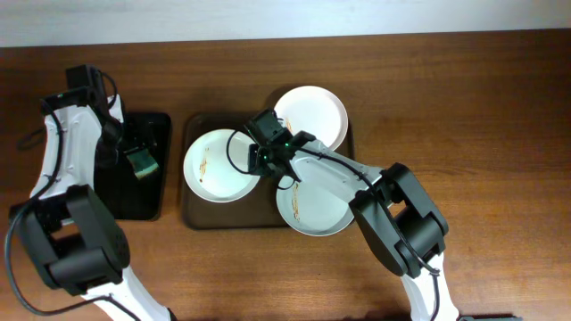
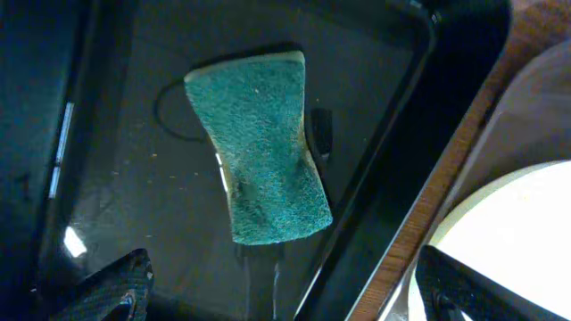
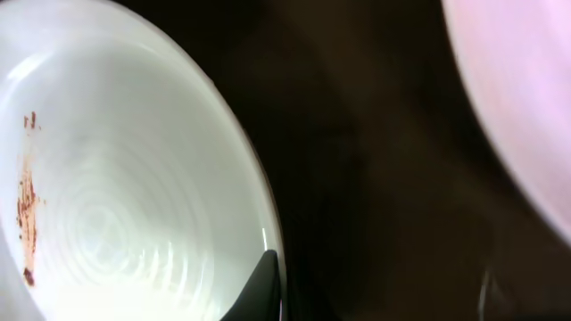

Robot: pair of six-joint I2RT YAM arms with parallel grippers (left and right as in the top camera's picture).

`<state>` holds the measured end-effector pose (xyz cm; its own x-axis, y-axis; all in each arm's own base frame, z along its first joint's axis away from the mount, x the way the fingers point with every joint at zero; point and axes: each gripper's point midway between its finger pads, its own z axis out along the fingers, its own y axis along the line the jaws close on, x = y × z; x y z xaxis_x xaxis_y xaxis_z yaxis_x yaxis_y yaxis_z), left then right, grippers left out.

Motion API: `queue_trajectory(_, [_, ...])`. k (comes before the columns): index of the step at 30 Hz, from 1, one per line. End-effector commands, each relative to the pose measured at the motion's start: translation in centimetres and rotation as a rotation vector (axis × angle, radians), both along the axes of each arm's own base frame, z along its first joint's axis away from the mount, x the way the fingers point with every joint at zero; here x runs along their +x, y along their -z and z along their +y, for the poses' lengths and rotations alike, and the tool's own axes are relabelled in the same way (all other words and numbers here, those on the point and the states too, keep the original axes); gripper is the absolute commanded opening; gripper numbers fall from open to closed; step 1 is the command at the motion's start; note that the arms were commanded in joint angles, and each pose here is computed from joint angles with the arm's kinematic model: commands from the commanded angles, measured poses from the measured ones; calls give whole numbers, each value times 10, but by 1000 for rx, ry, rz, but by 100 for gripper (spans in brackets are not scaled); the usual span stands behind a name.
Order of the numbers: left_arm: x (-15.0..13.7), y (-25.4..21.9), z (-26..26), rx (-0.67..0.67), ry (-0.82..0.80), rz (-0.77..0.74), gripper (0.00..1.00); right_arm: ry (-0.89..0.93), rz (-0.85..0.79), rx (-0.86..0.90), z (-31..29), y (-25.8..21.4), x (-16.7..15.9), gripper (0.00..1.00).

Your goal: Clean dirty plates on tray and stack at the side

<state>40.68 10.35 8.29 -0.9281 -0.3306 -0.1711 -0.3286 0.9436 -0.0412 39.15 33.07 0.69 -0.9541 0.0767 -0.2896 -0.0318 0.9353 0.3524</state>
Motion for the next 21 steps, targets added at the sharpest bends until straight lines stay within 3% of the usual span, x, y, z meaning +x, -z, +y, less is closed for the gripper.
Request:
queue_trajectory(1, [-2, 23, -14, -100, -19, 44, 92, 7, 77, 0, -1, 14, -13, 4])
queue_trajectory(3, [4, 31, -13, -102, -29, 35, 89, 2, 78, 2, 0, 14, -13, 4])
queue_trajectory(4, [5, 36, -12, -101, -43, 41, 75, 3, 78, 2, -1, 14, -13, 4])
queue_trajectory(6, [7, 52, -3, -65, -102, 64, 72, 2, 78, 2, -1, 14, -13, 4])
queue_trajectory(9, [25, 86, 2, -60, -106, 40, 42, 0, 76, 0, -1, 14, -13, 4])
queue_trajectory(11, [30, 89, 4, -56, -105, 22, 25, 0, 76, 0, -1, 14, -13, 4])
queue_trajectory(13, [32, 89, 5, -52, -106, 16, 1, 2, 74, -2, -1, 14, -13, 4])
queue_trajectory(16, [34, 74, -10, -116, -8, 3, 1, 2, 74, -1, -1, 14, -12, 4])
queue_trajectory(21, [56, -47, -45, -161, 326, -179, 1, 1, 58, 15, 2, 11, -8, 4])
